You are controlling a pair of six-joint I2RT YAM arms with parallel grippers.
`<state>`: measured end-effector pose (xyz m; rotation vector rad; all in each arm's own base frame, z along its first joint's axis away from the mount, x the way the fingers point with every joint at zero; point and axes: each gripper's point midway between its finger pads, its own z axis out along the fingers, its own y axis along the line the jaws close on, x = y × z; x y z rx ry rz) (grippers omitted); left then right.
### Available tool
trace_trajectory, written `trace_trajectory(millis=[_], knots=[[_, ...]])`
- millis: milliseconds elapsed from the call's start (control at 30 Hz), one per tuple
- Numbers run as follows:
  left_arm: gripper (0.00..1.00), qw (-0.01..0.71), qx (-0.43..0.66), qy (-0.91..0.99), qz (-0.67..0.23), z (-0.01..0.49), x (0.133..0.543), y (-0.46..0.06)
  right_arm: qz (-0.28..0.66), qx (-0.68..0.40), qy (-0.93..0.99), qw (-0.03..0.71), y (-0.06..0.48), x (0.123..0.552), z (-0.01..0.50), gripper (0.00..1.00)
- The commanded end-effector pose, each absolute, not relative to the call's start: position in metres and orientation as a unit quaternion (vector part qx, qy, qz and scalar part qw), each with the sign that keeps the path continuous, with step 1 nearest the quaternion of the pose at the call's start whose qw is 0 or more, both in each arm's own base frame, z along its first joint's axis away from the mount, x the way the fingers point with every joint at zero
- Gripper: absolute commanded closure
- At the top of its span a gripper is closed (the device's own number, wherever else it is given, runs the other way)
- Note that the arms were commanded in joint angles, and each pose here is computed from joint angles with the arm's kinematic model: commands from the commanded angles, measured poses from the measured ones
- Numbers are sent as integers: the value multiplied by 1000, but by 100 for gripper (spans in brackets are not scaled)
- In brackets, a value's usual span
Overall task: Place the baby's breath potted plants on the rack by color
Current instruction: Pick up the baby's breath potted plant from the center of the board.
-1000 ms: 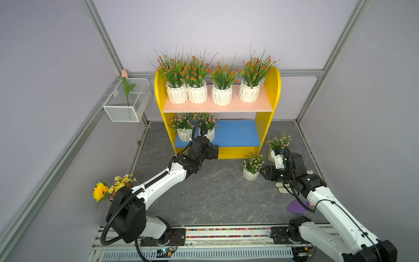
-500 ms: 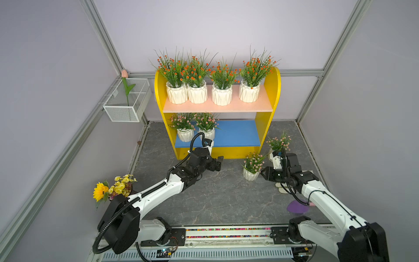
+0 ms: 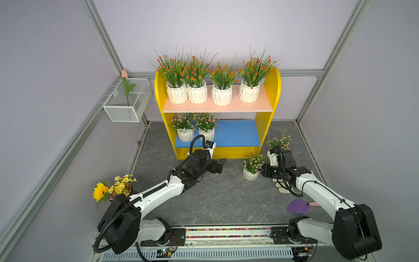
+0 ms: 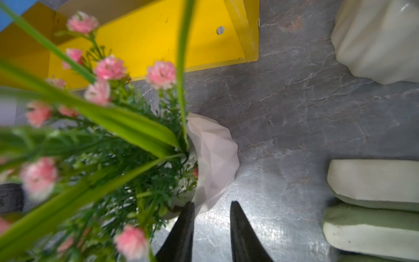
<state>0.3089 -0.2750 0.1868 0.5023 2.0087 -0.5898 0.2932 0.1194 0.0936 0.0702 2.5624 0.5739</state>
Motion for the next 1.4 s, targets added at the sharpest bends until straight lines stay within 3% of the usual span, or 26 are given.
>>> trace_trajectory(millis=[0, 600, 900, 1367], knots=[[0, 485, 211, 809, -257, 198, 306, -280, 210, 23, 939, 273, 120, 307, 100, 70], [0, 463, 261, 789, -307, 189, 292, -305, 200, 19, 948, 246, 129, 316, 85, 76], [0, 439, 305, 772, -343, 167, 275, -322, 191, 3, 956, 225, 134, 315, 78, 86], [0, 422, 329, 776, -332, 139, 258, -333, 272, -36, 930, 245, 161, 312, 130, 90]])
